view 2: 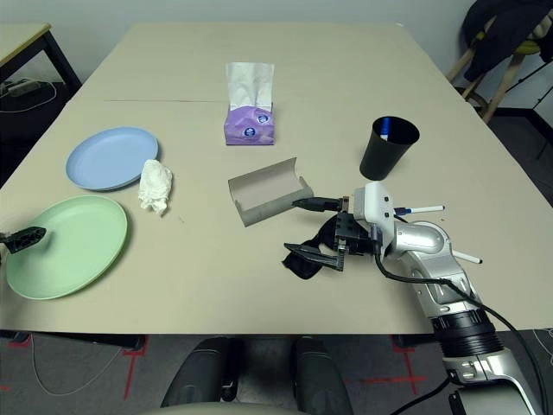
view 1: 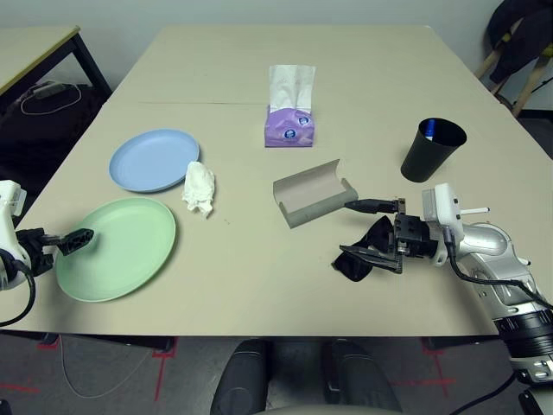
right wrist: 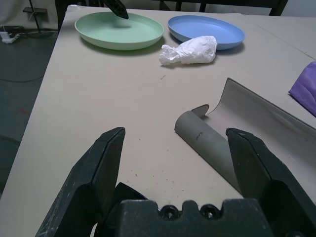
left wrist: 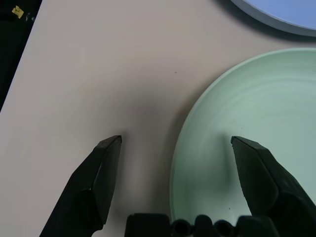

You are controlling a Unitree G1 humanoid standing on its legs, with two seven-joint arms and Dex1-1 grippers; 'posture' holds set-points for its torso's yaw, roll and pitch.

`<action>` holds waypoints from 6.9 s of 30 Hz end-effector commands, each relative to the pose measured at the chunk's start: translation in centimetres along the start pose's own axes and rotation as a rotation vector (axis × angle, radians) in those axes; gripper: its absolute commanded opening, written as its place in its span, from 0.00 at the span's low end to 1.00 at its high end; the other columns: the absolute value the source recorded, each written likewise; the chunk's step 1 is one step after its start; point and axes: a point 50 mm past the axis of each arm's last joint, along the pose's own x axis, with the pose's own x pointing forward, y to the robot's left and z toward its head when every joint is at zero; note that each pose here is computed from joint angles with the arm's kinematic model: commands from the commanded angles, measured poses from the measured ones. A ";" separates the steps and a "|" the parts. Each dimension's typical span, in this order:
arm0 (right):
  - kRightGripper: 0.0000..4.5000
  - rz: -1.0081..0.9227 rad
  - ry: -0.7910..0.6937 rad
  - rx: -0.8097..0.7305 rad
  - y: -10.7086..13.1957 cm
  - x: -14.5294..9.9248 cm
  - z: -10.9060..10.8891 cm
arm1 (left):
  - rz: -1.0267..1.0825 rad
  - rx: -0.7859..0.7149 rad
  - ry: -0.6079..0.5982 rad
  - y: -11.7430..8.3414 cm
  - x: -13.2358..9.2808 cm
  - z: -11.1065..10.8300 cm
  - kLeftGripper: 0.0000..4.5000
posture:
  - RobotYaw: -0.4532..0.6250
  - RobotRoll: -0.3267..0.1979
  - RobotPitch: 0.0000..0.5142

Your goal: Organize and tidy the items on the table.

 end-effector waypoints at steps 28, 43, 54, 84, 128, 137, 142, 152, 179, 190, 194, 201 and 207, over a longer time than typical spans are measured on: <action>1.00 0.007 0.000 -0.018 0.0 0.5 0.3 | -0.070 -0.005 0.067 -0.7 -0.4 -1.2 0.01 | 0.49 0.62 0.21; 1.00 0.019 -0.005 -0.019 0.0 0.8 0.3 | -0.079 -0.124 -0.025 -0.9 -2.3 0.0 0.01 | 0.50 0.62 0.21; 1.00 0.021 -0.012 -0.019 -0.1 1.1 0.2 | -0.057 -0.223 -0.147 -0.9 -3.0 2.5 0.01 | 0.50 0.62 0.21; 1.00 -0.080 -0.063 0.004 -0.3 1.5 0.9 | 0.256 -0.602 -0.406 -7.5 8.2 8.4 0.01 | 0.47 0.62 0.19; 1.00 -0.238 -0.140 0.049 -0.9 2.2 1.3 | -0.024 -0.089 -0.254 -10.4 6.0 8.6 1.00 | 0.48 0.62 0.20; 1.00 -0.237 -0.138 0.044 -1.2 2.2 1.4 | -0.297 0.039 -0.073 -13.4 6.9 6.6 1.00 | 0.48 0.62 0.20; 1.00 -0.241 -0.135 0.041 -1.1 2.1 1.5 | -0.307 0.147 -0.067 -14.0 7.5 7.3 1.00 | 0.47 0.62 0.20; 1.00 -0.243 -0.136 0.040 -1.2 2.2 1.5 | -0.442 0.323 -0.026 -16.2 8.3 7.0 1.00 | 0.47 0.62 0.19; 1.00 -0.253 -0.137 0.033 -1.1 2.0 1.5 | -0.442 0.285 0.040 -16.3 9.3 6.0 0.09 | 0.46 0.62 0.19; 1.00 -0.250 -0.137 0.038 -1.2 2.0 1.2 | -0.521 0.192 -0.056 -18.1 7.5 9.0 0.01 | 0.47 0.62 0.19; 1.00 -0.260 -0.147 0.040 -1.4 2.1 1.3 | -0.525 0.133 -0.123 -18.7 6.6 10.9 0.01 | 0.48 0.62 0.19; 1.00 -0.304 -0.186 0.071 -1.6 2.4 1.4 | -0.381 0.054 -0.221 -17.5 6.5 12.9 0.01 | 0.49 0.62 0.19; 1.00 -0.305 -0.189 0.074 -1.4 2.6 1.3 | -0.152 -0.122 -0.264 -14.2 8.0 13.3 0.01 | 0.49 0.62 0.18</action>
